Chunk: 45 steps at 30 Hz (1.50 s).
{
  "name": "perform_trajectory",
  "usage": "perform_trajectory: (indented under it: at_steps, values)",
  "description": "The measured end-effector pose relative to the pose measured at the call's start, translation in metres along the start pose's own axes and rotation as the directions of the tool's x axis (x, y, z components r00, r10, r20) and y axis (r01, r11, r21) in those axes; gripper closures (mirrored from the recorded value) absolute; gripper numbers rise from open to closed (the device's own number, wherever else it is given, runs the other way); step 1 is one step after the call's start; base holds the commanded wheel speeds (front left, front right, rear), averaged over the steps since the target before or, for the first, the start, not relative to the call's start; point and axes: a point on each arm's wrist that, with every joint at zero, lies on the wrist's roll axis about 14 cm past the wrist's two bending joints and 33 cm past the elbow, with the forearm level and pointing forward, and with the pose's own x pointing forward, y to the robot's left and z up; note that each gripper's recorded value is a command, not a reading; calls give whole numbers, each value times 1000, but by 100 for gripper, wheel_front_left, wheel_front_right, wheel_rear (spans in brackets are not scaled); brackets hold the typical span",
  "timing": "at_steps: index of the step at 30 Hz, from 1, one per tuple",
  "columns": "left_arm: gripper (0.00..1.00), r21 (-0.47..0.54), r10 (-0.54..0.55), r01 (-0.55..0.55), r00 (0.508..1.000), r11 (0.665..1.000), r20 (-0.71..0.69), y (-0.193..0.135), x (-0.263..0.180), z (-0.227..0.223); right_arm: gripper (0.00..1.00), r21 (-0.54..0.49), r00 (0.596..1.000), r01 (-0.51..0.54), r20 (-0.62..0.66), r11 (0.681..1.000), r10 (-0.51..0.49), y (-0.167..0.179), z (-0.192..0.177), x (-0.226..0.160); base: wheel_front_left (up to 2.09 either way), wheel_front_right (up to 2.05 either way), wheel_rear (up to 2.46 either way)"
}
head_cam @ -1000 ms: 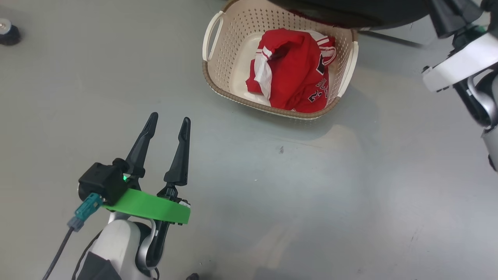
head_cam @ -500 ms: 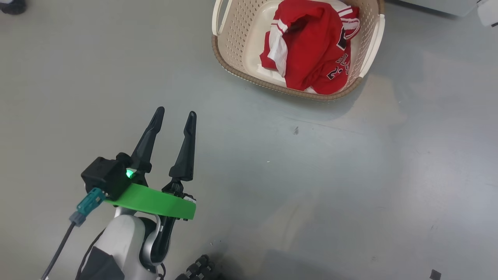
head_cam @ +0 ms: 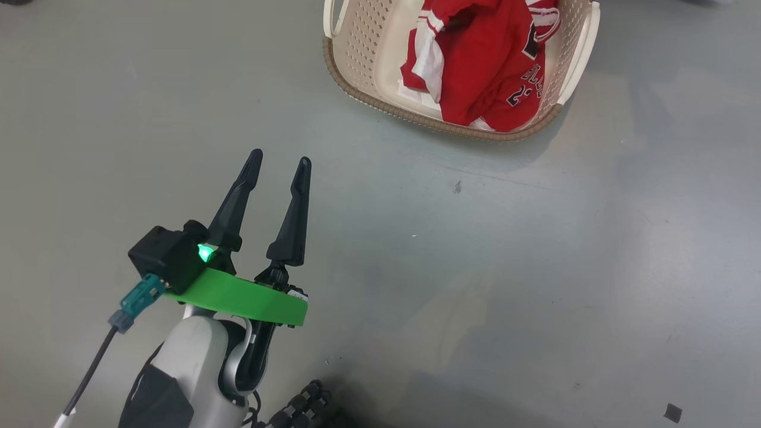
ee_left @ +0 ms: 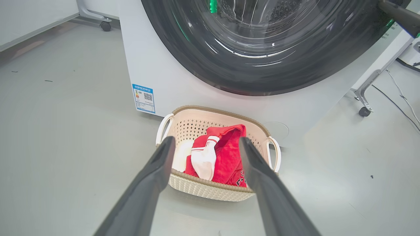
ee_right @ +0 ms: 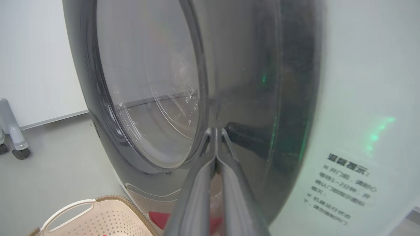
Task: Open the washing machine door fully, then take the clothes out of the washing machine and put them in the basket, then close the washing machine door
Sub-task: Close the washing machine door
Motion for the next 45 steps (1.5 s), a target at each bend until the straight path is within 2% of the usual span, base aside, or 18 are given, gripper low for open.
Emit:
perform_trajectory:
  at_steps: [17,26,34,39,45]
  values:
    - [0,2,6,-6,1000,1000,9,2,-2,5,100,-7,1000,14,8,1000,-14,1,3,-1,0,0,0]
    - [0,51,-25,22,998,998,54,-7,-6,25,100,26,998,8,-69,1000,-6,28,-13,-40,0,0,0]
    - [0,87,-60,52,994,995,90,-18,-11,39,100,82,995,19,-101,996,-10,54,-5,-77,0,0,0]
    - [0,99,-98,90,992,991,78,-30,-16,36,100,108,992,63,-116,992,-50,56,5,-105,0,0,0]
    - [0,107,-144,136,987,985,74,-44,-20,34,100,141,984,161,-98,977,-148,44,25,-141,0,0,0]
